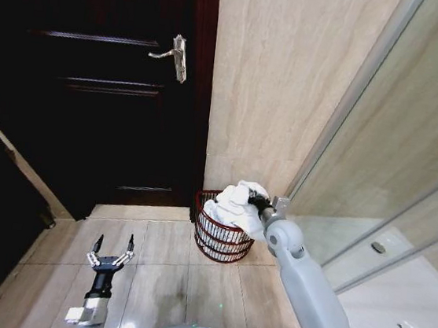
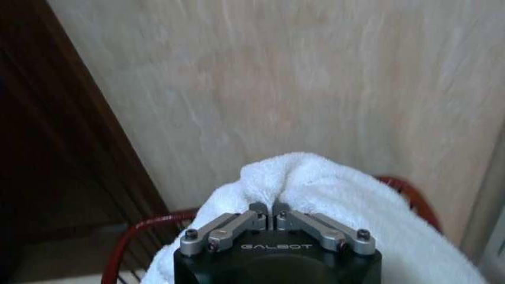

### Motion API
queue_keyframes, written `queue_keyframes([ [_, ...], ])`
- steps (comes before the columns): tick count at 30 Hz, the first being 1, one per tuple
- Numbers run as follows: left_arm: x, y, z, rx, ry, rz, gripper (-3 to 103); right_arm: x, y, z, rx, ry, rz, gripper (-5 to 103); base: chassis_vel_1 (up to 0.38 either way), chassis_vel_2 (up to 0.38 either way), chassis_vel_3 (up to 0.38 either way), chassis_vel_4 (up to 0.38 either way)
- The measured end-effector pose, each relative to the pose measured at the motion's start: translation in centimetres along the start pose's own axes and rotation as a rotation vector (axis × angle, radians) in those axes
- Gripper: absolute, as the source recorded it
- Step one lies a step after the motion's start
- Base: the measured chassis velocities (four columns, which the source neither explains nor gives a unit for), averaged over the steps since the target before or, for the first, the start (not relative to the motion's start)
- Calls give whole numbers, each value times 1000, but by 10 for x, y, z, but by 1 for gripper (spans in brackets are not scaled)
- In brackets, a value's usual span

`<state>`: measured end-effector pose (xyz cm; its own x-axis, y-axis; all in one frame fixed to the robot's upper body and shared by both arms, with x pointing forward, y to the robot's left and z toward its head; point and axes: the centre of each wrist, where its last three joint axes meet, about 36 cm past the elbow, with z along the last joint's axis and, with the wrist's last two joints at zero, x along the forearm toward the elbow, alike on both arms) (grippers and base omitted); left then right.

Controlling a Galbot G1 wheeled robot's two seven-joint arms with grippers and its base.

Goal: Discard the used towel into the hamper.

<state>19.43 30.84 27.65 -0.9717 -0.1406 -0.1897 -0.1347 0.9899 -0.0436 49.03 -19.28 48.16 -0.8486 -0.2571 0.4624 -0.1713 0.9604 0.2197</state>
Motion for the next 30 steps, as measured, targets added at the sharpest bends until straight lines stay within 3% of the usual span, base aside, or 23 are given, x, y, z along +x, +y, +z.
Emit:
queue_keyframes([
  [7, -1, 5, 0, 5, -2, -4, 100, -29, 15, -9, 3, 112, 2, 2, 0, 0, 0, 0],
  [15, 1, 7, 4, 13, 2, -13, 100, -55, 28, 13, 29, 230, 26, 2, 0, 0, 0, 0],
  [20, 0, 8, 6, 20, 1, -18, 100, -73, 29, 24, 11, 295, 44, 2, 0, 0, 0, 0],
  [29, 3, 9, 11, 24, 10, -21, 100, -87, 24, 26, -16, 324, 54, -1, 0, 0, 0, 0],
  [30, 3, 9, 11, 25, 9, -20, 100, -87, 23, 25, -22, 319, 51, 3, 0, 0, 0, 0],
])
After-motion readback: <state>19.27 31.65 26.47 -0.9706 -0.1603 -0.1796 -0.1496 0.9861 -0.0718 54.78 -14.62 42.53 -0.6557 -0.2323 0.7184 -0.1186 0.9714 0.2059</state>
